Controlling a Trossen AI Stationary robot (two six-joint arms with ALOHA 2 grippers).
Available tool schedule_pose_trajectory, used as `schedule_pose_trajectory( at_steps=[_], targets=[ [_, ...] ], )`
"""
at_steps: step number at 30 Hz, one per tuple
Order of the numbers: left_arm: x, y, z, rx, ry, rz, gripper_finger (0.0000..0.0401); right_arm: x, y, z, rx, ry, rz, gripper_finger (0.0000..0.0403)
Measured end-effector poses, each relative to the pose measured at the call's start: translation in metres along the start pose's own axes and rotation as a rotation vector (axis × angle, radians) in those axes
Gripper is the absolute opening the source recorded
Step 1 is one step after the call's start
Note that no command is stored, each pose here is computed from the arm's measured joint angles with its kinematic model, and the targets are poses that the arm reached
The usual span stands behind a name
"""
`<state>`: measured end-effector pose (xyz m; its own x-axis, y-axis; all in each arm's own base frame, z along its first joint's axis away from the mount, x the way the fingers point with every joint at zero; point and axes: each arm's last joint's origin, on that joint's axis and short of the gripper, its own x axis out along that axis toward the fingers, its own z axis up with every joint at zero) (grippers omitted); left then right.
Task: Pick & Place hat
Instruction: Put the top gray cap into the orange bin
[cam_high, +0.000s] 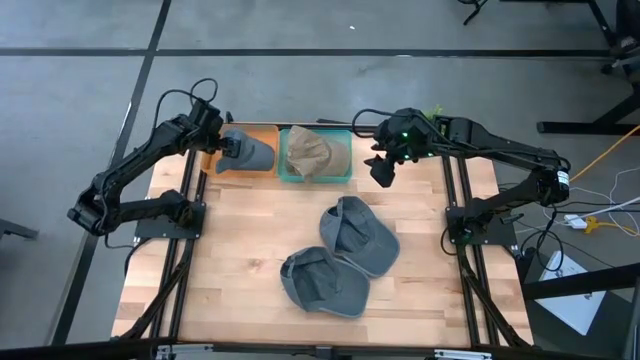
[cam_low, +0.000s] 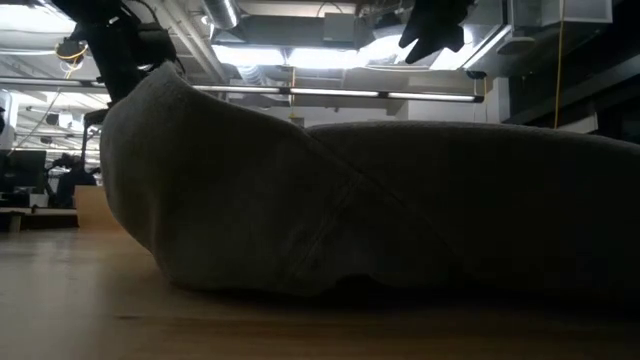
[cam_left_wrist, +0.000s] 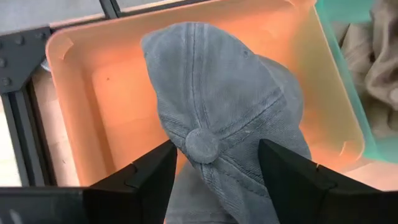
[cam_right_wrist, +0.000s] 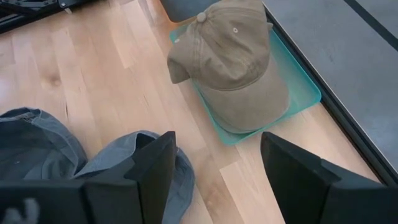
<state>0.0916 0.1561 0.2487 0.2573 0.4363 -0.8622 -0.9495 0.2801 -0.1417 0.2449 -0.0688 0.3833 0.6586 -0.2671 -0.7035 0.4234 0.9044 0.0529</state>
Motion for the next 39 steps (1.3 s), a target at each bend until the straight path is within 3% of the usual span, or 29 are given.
schedule_pose_trajectory(
  at_steps=[8, 12, 17, 23, 26, 32, 35, 39],
  targets=[
    [-0.008, -0.001, 0.004, -0.113, -0.098, -0.026, 0.0203, 0.0, 0.0, -0.001, -0.004, 0.007, -0.001, 0.0232],
    [-0.016, -0.003, 0.008, -0.149, -0.176, -0.092, 0.0191, 0.0, 0.0, -0.001, -0.004, 0.007, -0.001, 0.0232],
    [-0.036, -0.005, 0.013, -0.157, -0.337, -0.185, 0.0181, 0.0, 0.0, -0.001, 0.008, 0.007, -0.001, 0.0232],
    [-0.063, -0.003, 0.013, -0.165, -0.545, -0.205, 0.0174, 0.0, 0.0, -0.001, 0.004, 0.007, -0.001, 0.0232],
    [-0.075, -0.01, 0.017, -0.123, -0.623, -0.376, 0.0173, 0.0, 0.0, -0.001, 0.013, 0.012, 0.006, 0.0232],
    [-0.095, -0.036, 0.027, 0.079, -0.627, -0.942, 0.0173, 0.0, 0.003, -0.005, 0.064, 0.075, 0.122, 0.0232],
    [-0.1, -0.049, 0.025, 0.144, -0.613, -1.057, 0.0173, -0.002, 0.007, -0.013, 0.12, 0.172, 0.184, 0.0232],
    [-0.104, -0.062, 0.018, 0.212, -0.609, -1.106, 0.0173, 0.001, 0.018, -0.03, 0.135, 0.308, 0.188, 0.0232]
  ],
)
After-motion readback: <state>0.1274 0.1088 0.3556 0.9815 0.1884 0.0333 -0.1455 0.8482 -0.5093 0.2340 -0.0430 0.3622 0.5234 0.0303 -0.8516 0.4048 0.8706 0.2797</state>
